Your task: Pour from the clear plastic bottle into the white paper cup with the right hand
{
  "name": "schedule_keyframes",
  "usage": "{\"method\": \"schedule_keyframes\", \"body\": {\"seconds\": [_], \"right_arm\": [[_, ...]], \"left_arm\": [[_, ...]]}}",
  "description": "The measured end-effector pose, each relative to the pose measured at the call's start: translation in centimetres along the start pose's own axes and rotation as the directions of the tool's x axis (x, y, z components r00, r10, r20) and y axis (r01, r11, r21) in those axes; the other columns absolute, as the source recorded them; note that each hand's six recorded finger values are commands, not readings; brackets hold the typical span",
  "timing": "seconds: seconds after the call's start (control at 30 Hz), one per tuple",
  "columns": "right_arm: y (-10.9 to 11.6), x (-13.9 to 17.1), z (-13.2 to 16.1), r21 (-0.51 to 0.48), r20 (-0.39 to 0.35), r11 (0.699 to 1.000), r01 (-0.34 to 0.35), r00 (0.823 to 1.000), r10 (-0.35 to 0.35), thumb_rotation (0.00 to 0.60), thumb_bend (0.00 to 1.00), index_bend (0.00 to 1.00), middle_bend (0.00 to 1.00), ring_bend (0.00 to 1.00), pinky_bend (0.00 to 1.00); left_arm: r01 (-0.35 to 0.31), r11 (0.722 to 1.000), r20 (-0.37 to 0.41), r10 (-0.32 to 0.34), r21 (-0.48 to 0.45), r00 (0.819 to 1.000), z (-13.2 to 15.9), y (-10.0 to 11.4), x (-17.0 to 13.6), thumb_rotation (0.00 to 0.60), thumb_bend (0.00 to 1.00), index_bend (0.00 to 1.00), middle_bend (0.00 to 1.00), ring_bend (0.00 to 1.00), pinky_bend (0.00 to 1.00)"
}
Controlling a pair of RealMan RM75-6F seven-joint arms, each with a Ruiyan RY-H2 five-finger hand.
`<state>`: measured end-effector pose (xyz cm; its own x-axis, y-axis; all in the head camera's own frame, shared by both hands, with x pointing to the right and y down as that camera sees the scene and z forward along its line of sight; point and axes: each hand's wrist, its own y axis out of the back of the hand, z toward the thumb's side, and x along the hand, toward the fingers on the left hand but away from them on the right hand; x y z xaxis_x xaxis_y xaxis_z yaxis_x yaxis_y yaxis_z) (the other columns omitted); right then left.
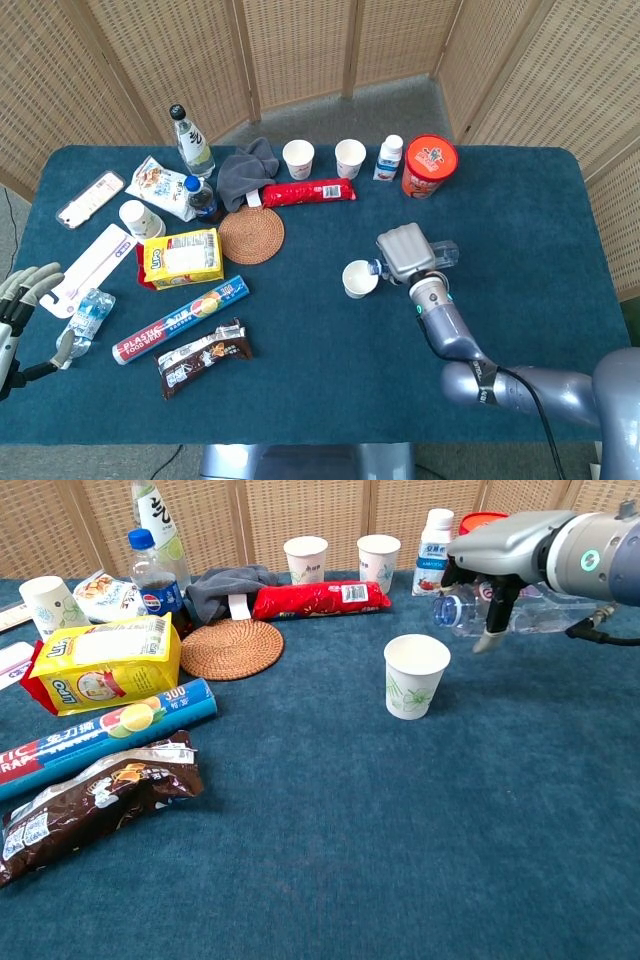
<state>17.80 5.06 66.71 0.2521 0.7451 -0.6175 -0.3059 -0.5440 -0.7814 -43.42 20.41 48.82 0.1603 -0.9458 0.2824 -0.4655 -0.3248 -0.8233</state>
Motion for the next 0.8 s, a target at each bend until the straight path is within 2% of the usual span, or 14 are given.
{"method": "schedule_keyframes", "body": {"seconds": [0.8], "right_arm": [[-0.41,0.12,0.06,0.147,0.017,0.989,0.01,1.0,-0.013,0.6,0.22,0.71,0.68,0.59,0.58]], "left_arm": [[0.009,1.0,-0.008,-0.009,-0.013,1.0,-0.7,-0.5,-0.55,0.455,0.5,0.13,0.13,0.1,0.07]]}}
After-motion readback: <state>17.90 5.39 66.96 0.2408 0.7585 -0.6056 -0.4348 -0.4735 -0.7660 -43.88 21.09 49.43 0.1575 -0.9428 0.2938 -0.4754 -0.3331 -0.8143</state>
